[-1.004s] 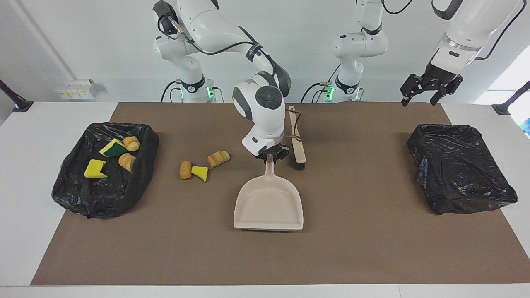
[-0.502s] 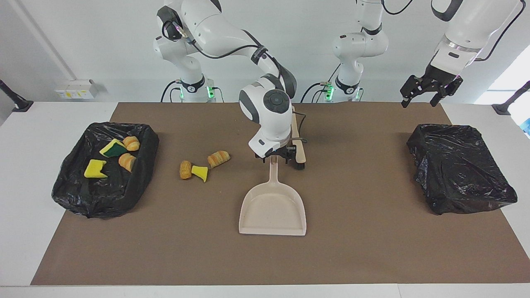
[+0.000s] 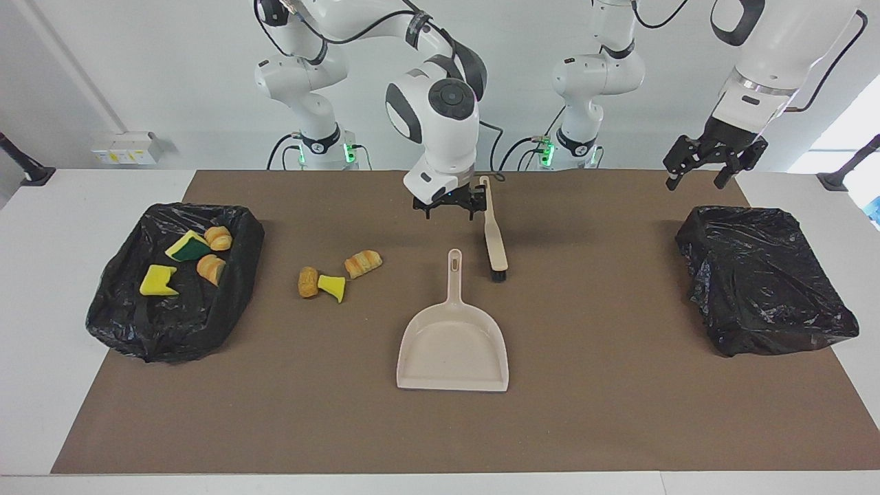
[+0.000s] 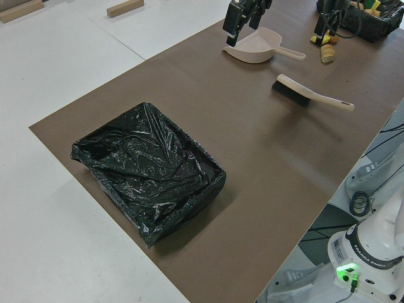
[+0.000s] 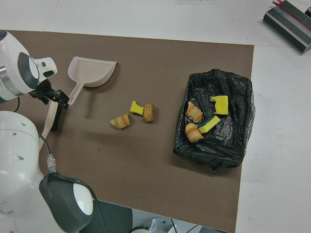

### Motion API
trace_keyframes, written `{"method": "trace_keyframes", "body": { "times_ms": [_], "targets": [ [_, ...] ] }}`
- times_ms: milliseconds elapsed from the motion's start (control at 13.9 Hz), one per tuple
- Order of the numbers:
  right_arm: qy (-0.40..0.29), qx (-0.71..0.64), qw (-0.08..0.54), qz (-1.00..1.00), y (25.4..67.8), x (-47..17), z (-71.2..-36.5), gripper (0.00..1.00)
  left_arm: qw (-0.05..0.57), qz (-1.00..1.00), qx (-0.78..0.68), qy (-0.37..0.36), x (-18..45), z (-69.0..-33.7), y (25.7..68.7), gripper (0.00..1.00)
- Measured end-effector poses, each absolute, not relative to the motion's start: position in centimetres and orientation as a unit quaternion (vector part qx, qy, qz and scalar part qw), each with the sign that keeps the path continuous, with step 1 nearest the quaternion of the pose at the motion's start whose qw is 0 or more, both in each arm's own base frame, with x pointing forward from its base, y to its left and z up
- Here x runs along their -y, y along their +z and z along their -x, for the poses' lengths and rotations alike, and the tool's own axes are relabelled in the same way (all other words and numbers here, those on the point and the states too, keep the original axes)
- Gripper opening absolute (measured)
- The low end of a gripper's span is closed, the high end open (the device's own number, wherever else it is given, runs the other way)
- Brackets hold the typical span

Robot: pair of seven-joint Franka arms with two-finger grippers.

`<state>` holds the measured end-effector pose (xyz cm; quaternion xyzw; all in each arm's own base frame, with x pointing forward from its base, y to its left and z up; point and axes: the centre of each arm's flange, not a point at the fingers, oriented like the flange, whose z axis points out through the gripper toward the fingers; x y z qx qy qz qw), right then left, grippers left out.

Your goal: Sweep and dump trash in bin

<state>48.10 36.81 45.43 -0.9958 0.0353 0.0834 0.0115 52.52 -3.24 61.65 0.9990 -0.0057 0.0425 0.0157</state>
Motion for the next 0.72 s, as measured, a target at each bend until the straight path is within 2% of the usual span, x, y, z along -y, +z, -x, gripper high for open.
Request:
{"method": "trace_keyframes", "body": {
  "times_ms": [359, 717],
  "targets": [
    [0.069, -0.018, 0.058, 0.996, 41.0, -38.6, -38.8, 1.00, 0.029, -0.995, -0.023, 0.093, 6.9, -55.0, 60.3, 1.00],
    [0.049, -0.003, 0.060, 0.997, 38.0, -44.3, -31.1, 1.00, 0.056, -0.991, -0.052, 0.107, 16.5, -55.8, 57.7, 1.00]
  ]
}}
